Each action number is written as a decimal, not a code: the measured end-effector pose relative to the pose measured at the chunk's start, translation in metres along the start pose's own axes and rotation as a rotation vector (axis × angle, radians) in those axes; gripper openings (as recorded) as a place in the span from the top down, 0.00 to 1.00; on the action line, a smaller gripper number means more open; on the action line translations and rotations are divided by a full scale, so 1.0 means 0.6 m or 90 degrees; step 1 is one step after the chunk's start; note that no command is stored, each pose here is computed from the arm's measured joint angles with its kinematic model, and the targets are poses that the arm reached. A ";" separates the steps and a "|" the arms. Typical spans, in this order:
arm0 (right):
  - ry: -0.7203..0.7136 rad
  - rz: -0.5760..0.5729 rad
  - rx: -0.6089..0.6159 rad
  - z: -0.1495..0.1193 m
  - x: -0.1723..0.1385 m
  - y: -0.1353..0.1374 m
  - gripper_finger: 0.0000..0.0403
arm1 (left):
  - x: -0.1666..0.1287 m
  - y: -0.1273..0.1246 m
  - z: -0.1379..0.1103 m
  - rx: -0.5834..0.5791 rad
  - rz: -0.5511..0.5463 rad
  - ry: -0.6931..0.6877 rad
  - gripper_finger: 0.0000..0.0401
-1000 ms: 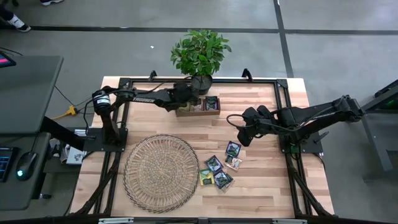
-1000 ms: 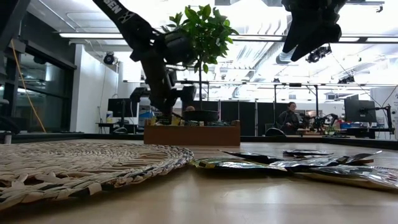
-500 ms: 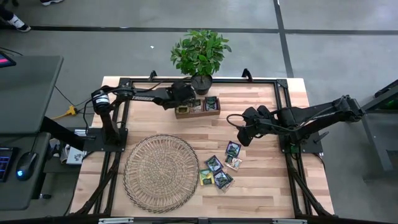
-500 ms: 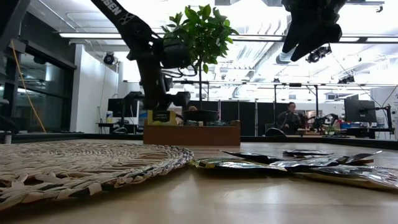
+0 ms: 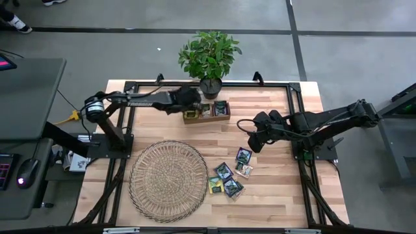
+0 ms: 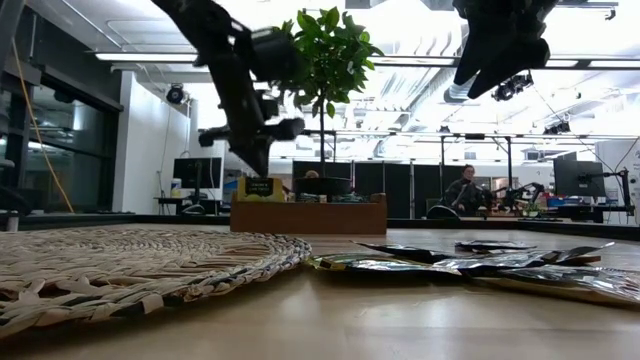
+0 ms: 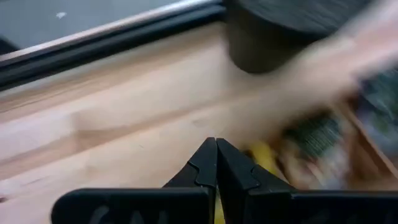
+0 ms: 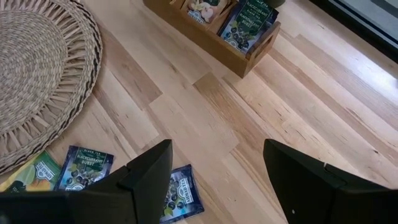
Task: Pick & Place Tea
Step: Adjust the yellow tea bag in the wooden organizer, then put the brown tea bag into the middle section of the wooden organizer
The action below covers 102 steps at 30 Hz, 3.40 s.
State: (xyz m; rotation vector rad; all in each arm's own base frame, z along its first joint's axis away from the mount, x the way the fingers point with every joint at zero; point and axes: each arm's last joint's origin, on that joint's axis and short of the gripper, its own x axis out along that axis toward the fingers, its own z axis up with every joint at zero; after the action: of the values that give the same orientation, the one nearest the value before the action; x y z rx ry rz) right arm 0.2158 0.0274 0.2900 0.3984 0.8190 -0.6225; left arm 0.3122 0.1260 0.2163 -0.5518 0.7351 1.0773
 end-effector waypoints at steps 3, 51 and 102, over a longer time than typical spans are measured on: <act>-0.001 -0.002 -0.004 0.000 0.000 0.000 0.38 | -0.040 -0.014 -0.012 0.038 -0.031 -0.005 1.00; 0.031 -0.010 -0.018 -0.001 0.003 -0.009 0.38 | 0.013 -0.035 -0.046 -0.019 0.029 0.009 1.00; 0.161 0.266 -0.016 -0.223 0.120 0.045 0.38 | -0.114 -0.171 -0.222 0.320 -0.657 -0.086 1.00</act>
State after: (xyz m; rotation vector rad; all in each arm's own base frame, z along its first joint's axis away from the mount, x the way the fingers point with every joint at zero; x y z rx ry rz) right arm 0.1971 0.0958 0.1531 0.6141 0.9473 -0.1735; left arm 0.3528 -0.0487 0.1878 -0.3341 0.4633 -0.0413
